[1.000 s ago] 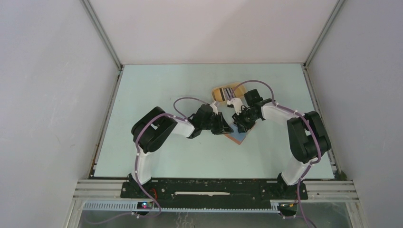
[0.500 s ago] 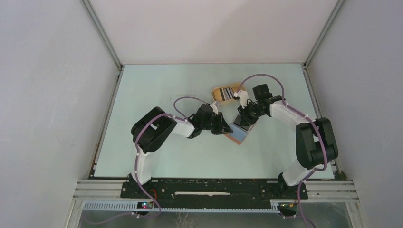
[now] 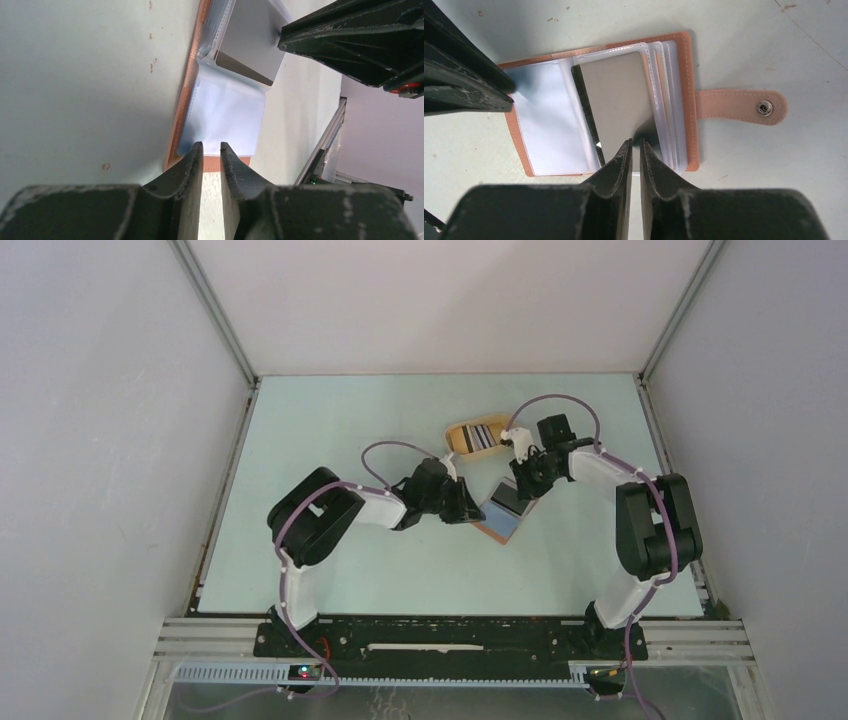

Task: Put the credit cards into the card holder
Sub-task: Insert the credit card into the card holder, then move the card holder to the center of the board.

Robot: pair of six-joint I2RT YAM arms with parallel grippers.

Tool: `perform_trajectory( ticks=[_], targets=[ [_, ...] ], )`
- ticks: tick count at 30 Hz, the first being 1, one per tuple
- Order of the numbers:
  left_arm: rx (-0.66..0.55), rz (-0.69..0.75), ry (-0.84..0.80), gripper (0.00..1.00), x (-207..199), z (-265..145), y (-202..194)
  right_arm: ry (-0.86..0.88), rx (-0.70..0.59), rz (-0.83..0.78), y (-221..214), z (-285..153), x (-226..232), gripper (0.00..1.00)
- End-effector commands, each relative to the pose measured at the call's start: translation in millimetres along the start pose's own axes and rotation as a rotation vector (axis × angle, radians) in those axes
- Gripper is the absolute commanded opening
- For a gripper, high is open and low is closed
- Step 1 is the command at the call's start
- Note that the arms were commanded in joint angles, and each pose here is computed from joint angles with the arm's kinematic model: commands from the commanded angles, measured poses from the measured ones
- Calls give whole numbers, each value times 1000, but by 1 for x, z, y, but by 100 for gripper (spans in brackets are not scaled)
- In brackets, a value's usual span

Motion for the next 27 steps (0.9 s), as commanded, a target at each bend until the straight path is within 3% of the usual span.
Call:
perform_trajectory(
  ticks=[1, 9, 14, 17, 19, 21, 22, 27],
  targets=[
    [-19, 88, 112, 26, -2, -23, 4, 13, -95, 6, 18, -23, -2, 19],
    [-196, 263, 275, 29, -31, -94, 40, 174, -208, -60, 25, -63, 21, 35],
    [-374, 339, 401, 34, -48, -160, 56, 144, -182, -42, 24, -53, 13, 47],
    [-494, 359, 494, 48, -54, -202, 62, 117, -133, -24, 23, -40, 1, 55],
    [-579, 351, 532, 67, -55, -225, 64, 103, -108, -2, 23, -33, -8, 58],
    [-641, 337, 551, 94, -51, -239, 62, 95, -89, 22, 26, -28, -18, 59],
    [-665, 332, 547, 99, -48, -244, 60, 96, -79, 35, 26, -25, -23, 60],
    [-684, 272, 451, 100, -35, -247, 41, 113, -28, 89, 28, -12, -37, 60]
  ],
)
Point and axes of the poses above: each gripper's point midway between its finger pads, its own z axis out along the fingers, its own x axis along the line the jaws close on, y = z × x, the point moved 8 cm from there along -z, back along the fingers, and after that the axes turned 13 degrees about z, right-handed, at the moved point
